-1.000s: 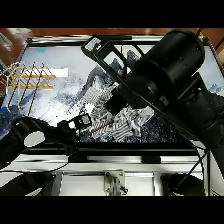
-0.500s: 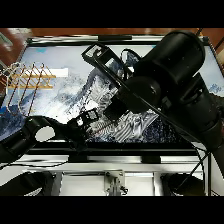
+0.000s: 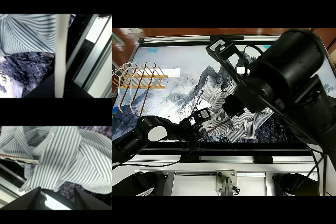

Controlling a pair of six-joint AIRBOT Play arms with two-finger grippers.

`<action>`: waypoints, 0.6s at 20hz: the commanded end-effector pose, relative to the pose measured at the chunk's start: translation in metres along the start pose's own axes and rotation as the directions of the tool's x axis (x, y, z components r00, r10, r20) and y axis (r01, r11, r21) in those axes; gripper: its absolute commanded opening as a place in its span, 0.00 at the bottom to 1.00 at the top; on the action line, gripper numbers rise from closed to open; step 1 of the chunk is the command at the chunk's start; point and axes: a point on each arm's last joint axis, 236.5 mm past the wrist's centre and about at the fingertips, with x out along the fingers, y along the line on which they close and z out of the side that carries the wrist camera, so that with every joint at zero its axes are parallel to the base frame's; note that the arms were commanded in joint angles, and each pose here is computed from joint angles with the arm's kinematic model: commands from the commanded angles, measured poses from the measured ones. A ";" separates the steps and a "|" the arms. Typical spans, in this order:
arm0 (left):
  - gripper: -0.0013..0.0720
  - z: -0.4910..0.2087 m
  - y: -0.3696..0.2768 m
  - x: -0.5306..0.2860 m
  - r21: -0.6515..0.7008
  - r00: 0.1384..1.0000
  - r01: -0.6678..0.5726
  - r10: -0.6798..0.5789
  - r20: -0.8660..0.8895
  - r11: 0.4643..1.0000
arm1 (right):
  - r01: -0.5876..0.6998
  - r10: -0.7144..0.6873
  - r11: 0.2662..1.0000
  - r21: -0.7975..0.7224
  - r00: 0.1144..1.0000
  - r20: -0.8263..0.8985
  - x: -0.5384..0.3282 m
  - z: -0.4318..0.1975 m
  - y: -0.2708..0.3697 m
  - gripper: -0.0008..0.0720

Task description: Fold the shirts.

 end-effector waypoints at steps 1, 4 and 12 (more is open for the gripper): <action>0.10 0.001 0.000 0.000 -0.003 1.000 -0.001 0.001 0.003 1.000 | 0.029 -0.032 0.997 0.065 0.998 0.050 -0.015 0.001 -0.020 0.72; 0.10 0.003 0.001 -0.002 0.000 1.000 -0.004 0.004 0.007 1.000 | 0.077 -0.094 0.977 0.200 0.993 0.075 -0.031 -0.011 -0.077 0.72; 0.10 0.007 0.019 -0.019 0.100 0.996 -0.081 0.083 -0.018 0.992 | 0.086 -0.084 0.996 0.031 0.993 -0.080 0.002 -0.088 -0.216 0.59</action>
